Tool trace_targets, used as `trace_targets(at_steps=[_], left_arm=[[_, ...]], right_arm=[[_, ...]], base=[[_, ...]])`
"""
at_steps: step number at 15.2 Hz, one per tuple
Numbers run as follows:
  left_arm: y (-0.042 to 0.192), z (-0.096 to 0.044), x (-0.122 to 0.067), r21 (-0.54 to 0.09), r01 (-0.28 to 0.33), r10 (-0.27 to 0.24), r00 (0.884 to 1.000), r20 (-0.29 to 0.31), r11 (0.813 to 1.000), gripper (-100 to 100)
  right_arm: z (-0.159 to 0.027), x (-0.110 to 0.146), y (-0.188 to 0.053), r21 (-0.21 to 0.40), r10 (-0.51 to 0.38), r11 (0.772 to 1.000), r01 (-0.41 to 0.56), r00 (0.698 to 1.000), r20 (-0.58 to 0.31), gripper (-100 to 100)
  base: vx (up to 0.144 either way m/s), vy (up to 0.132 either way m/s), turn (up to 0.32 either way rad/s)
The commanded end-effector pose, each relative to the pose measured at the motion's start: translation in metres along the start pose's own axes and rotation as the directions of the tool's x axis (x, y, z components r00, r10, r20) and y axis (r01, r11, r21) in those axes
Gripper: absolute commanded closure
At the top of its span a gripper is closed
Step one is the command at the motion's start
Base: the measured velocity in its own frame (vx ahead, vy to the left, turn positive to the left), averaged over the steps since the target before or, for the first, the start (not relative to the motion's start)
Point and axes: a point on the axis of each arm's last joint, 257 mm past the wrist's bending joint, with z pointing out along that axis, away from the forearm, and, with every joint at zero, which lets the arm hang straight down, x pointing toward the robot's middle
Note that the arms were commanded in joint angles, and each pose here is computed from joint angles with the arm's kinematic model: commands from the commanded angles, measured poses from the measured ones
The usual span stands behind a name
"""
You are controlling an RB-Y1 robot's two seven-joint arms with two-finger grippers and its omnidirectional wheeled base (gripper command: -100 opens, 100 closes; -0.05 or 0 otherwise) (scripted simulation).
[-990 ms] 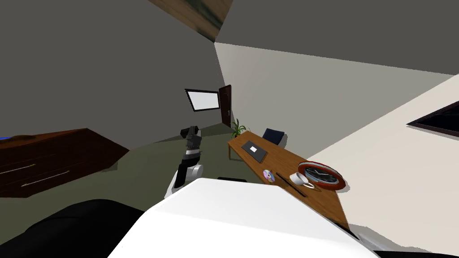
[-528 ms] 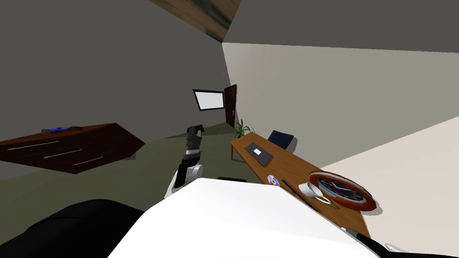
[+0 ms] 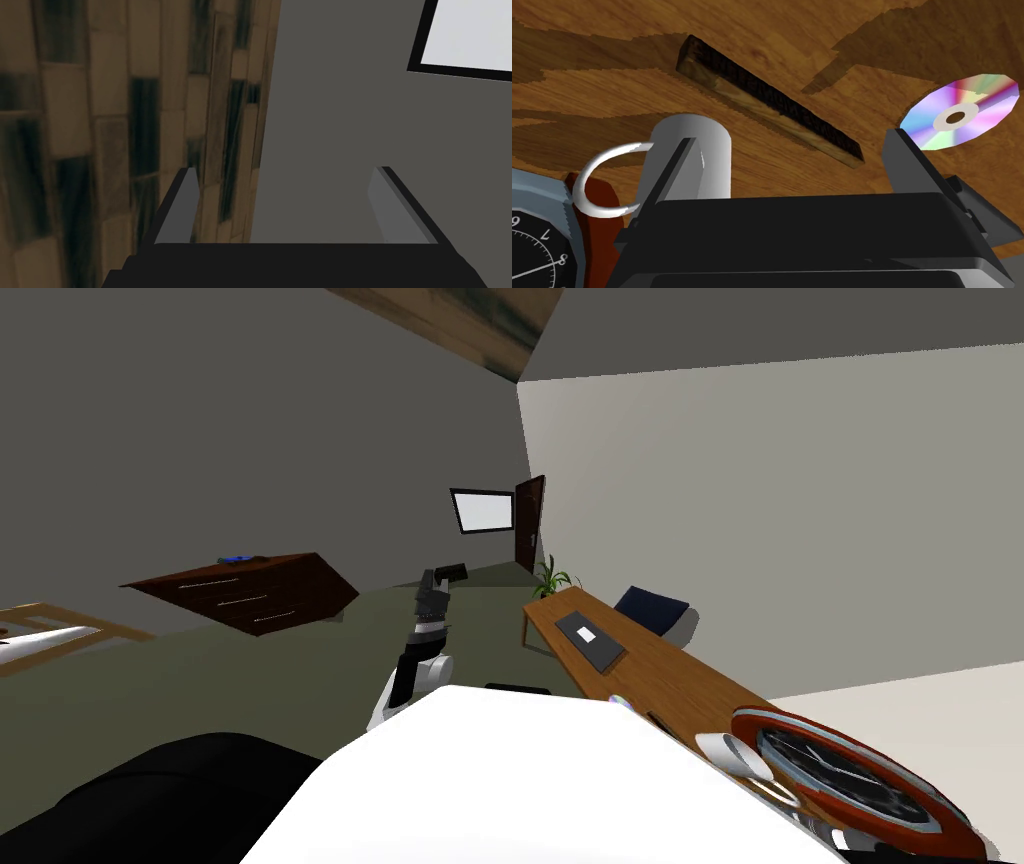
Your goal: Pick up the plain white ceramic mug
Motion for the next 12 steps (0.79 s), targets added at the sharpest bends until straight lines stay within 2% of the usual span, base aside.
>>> trace_targets(at_steps=[1, 3, 4, 7, 9, 12], left_arm=[[0.000, 0.000, 0.000, 0.000, 0.000, 0.000, 1.000, 0.000, 1.000, 0], [0.000, 0.000, 0.000, 0.000, 0.000, 0.000, 1.000, 0.000, 1.000, 0], [0.000, 0.000, 0.000, 0.000, 0.000, 0.000, 1.000, 0.000, 1.000, 0], [0.000, 0.000, 0.000, 0.000, 0.000, 0.000, 1.000, 0.000, 1.000, 0], [0.000, 0.000, 0.000, 0.000, 0.000, 0.000, 1.000, 0.000, 1.000, 0], [0.000, 0.000, 0.000, 0.000, 0.000, 0.000, 1.000, 0.000, 1.000, 0]], right_arm=[[-0.011, 0.003, -0.019, 0.032, -0.014, 0.999, 0.015, 1.000, -0.026, -100], [-0.024, 0.008, -0.040, 0.074, -0.017, 0.997, 0.021, 0.999, -0.051, -100], [-0.025, 0.008, -0.043, 0.080, -0.016, 0.997, 0.020, 0.999, -0.051, -100], [-0.042, 0.025, -0.067, 0.125, -0.016, 0.992, 0.030, 0.993, -0.114, -100], [-0.038, 0.040, -0.064, 0.115, -0.008, 0.993, 0.026, 0.989, -0.148, -100], [-0.028, 0.062, -0.052, 0.086, 0.003, 0.996, 0.014, 0.982, -0.189, -100]], base=[[-0.001, -0.010, 0.160], [-0.005, -0.014, 0.279], [-0.007, -0.023, 0.260], [-0.015, -0.035, 0.338], [-0.023, -0.055, 0.441], [-0.025, -0.085, 0.213]])
